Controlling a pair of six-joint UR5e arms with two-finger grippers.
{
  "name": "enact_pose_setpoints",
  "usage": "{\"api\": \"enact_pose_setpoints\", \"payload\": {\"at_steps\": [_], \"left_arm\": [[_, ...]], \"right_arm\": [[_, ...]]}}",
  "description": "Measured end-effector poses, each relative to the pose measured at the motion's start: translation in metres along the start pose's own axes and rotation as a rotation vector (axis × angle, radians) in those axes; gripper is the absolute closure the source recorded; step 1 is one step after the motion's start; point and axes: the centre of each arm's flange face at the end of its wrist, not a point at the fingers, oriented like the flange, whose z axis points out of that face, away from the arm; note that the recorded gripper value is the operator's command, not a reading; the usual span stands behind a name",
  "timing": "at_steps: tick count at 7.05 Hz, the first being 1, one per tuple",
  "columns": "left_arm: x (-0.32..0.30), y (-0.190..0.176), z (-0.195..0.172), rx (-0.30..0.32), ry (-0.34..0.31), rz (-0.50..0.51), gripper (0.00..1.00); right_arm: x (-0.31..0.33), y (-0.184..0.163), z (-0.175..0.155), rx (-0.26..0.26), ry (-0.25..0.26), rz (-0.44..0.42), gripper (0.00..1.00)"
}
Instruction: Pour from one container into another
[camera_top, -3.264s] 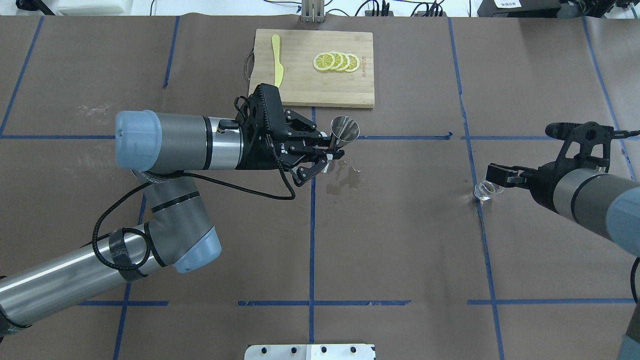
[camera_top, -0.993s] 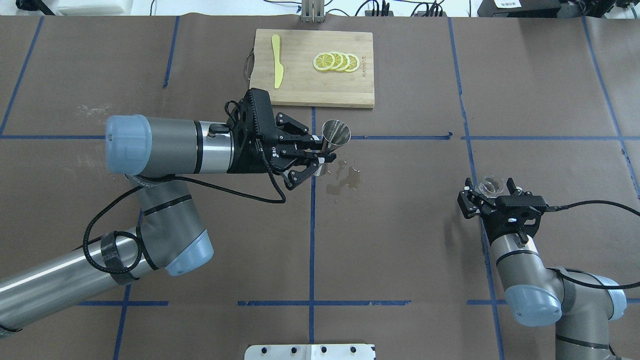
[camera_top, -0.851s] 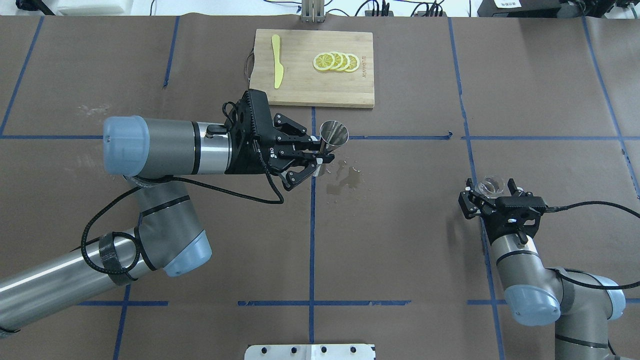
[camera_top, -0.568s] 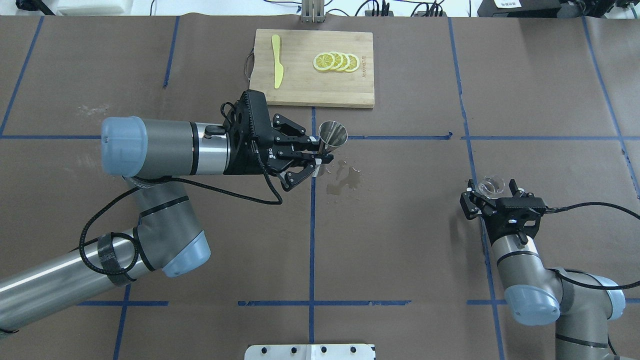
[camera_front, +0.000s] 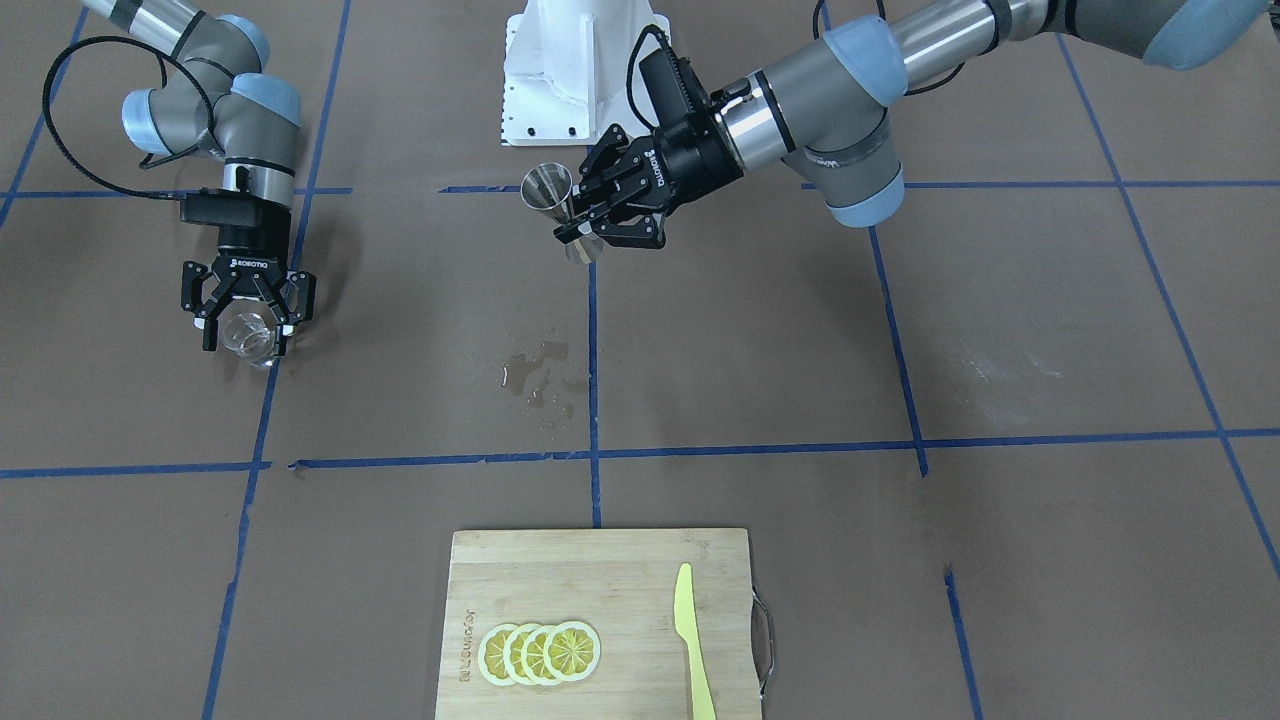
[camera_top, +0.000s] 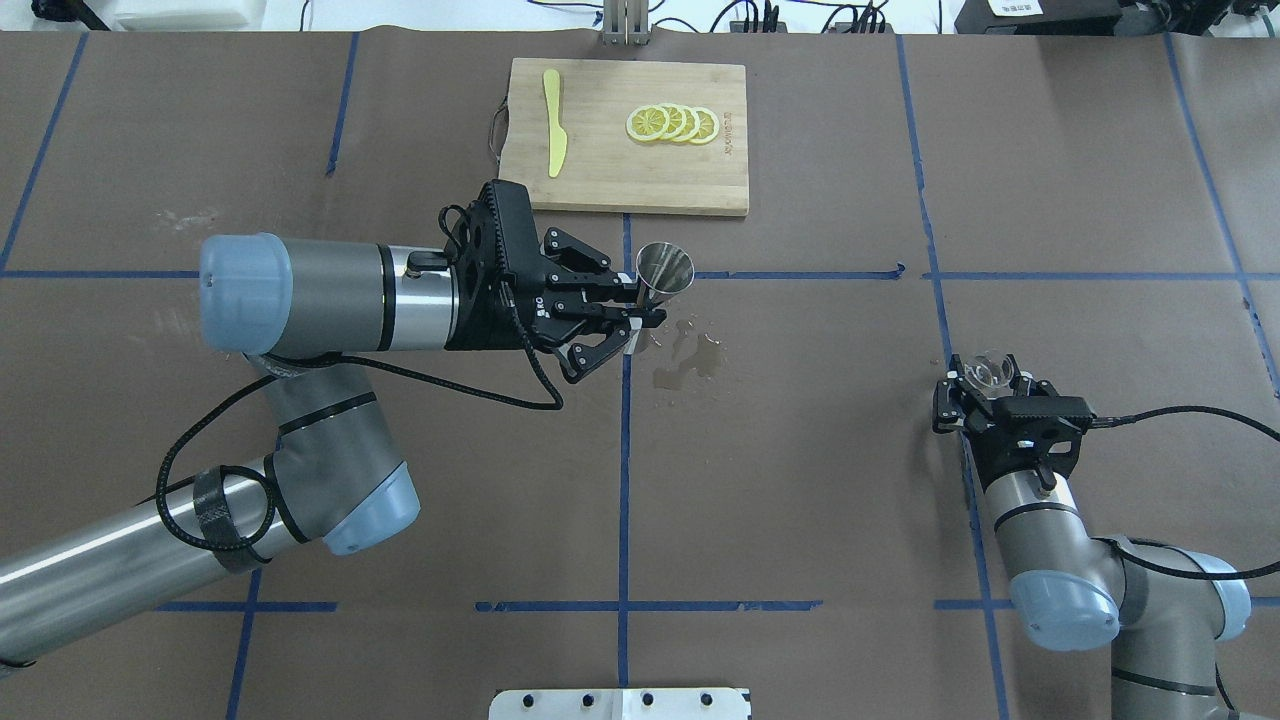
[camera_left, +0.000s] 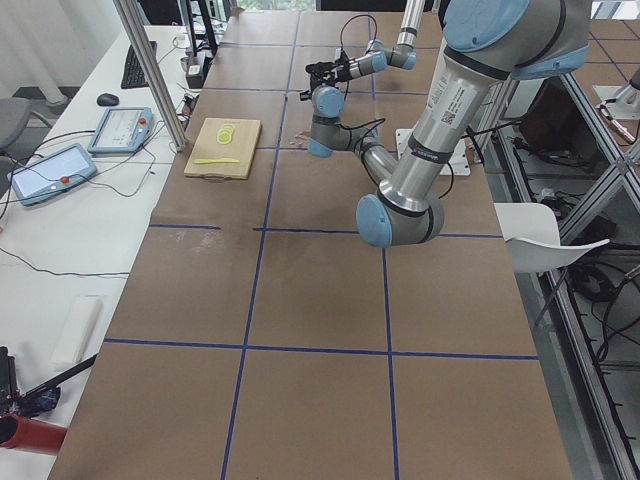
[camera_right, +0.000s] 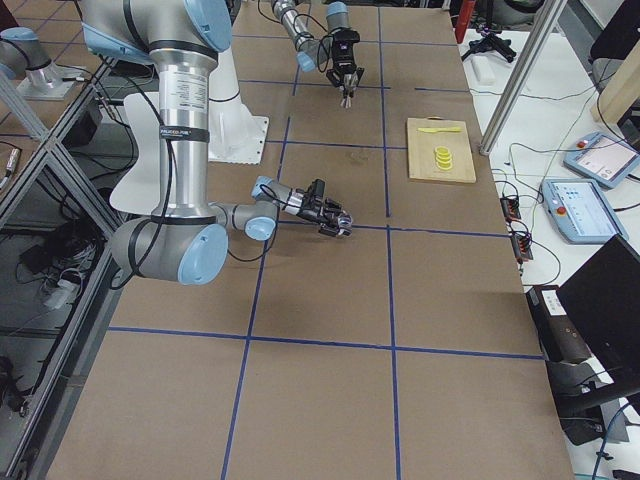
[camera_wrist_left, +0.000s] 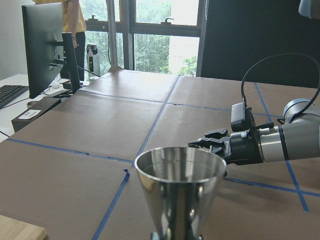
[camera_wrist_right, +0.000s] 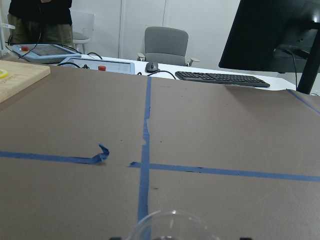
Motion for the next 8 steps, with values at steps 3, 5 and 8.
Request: {"api": "enact_pose_setpoints", "payload": {"at_steps": [3,5,8], "left_arm": [[0.0,-0.001,0.0,0.001,0.001,0.001,1.0],[0.001,-0.002,-0.001,0.004,0.002,0.002,1.0],[0.003,-0.007,-0.003,0.014,0.004,0.004,1.0]], "right_arm": [[-0.001,0.0,-0.001,-0.001,-0.002,0.001,0.73],[-0.001,-0.001,-0.001,0.0,-0.003,0.004,1.0],[-0.009,-0.017,-0.01,0.009,-0.054,0.065,1.0]]}}
